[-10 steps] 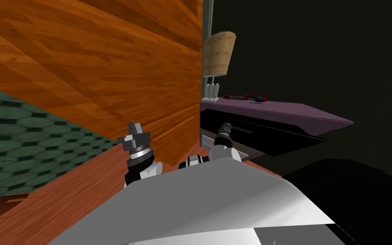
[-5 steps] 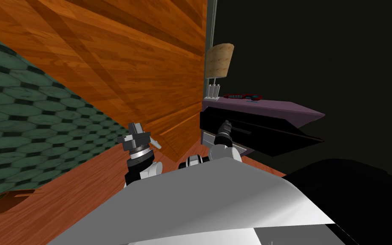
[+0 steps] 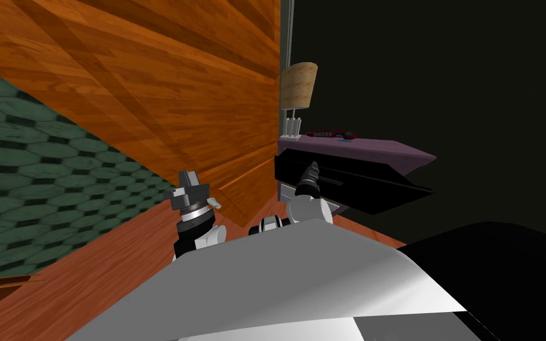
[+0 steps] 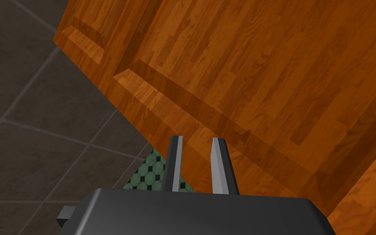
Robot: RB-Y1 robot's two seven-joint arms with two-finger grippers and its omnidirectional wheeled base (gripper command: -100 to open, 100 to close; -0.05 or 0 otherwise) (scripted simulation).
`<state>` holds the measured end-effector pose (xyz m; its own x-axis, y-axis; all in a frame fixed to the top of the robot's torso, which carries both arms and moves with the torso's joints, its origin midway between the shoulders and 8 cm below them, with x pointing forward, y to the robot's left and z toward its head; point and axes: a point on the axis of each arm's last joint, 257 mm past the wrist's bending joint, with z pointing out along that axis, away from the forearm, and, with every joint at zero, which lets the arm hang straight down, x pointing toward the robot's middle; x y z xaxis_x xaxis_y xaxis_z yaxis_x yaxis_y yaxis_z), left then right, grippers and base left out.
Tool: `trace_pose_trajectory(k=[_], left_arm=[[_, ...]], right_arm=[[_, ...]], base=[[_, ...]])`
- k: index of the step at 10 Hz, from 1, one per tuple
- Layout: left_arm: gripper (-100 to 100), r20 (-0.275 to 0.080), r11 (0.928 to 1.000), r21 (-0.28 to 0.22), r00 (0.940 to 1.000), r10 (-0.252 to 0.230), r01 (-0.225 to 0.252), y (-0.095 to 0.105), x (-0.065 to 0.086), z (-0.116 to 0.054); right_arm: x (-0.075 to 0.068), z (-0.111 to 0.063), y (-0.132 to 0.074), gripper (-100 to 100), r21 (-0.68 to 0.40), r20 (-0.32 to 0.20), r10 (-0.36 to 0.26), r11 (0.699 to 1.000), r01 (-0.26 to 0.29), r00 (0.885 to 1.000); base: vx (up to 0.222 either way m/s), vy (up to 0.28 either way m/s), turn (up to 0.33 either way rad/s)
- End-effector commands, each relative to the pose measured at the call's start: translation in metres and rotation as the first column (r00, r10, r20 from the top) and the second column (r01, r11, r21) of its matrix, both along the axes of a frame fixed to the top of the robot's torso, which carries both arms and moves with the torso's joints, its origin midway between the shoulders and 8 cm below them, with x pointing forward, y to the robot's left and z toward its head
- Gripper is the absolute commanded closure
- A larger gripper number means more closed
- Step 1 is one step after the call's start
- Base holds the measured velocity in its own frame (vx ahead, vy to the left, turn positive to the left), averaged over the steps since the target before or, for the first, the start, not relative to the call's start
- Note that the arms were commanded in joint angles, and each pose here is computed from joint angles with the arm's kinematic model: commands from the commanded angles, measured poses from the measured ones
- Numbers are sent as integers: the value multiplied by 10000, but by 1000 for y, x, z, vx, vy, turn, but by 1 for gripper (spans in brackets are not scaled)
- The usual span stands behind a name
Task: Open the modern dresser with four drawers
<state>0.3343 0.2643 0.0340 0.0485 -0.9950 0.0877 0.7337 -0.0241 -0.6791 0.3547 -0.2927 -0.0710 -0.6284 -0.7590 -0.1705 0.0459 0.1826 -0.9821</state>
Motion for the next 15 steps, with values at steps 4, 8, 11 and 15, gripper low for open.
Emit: trace_pose_trajectory(k=[4,8,11,15], left_arm=[[0,0,10000,-1,10000,-1,1,0,0,0],[0,0,10000,0,10000,0,0,0,0,0],[0,1,10000,-1,10000,-1,1,0,0,0],[0,0,10000,-1,10000,-1,1,0,0,0]], right_arm=[[16,20,14,-100,12,-16,278,9996,-278,9996],[25,33,24,-100,-11,-23,488,9988,-488,9988],[24,17,23,0,49,-428,396,9992,-394,9983],[23,11,23,0,77,-588,380,9993,-377,9975]], base=[[-20,-7,-46],[-14,-11,-38],[1,-2,2],[0,0,0]])
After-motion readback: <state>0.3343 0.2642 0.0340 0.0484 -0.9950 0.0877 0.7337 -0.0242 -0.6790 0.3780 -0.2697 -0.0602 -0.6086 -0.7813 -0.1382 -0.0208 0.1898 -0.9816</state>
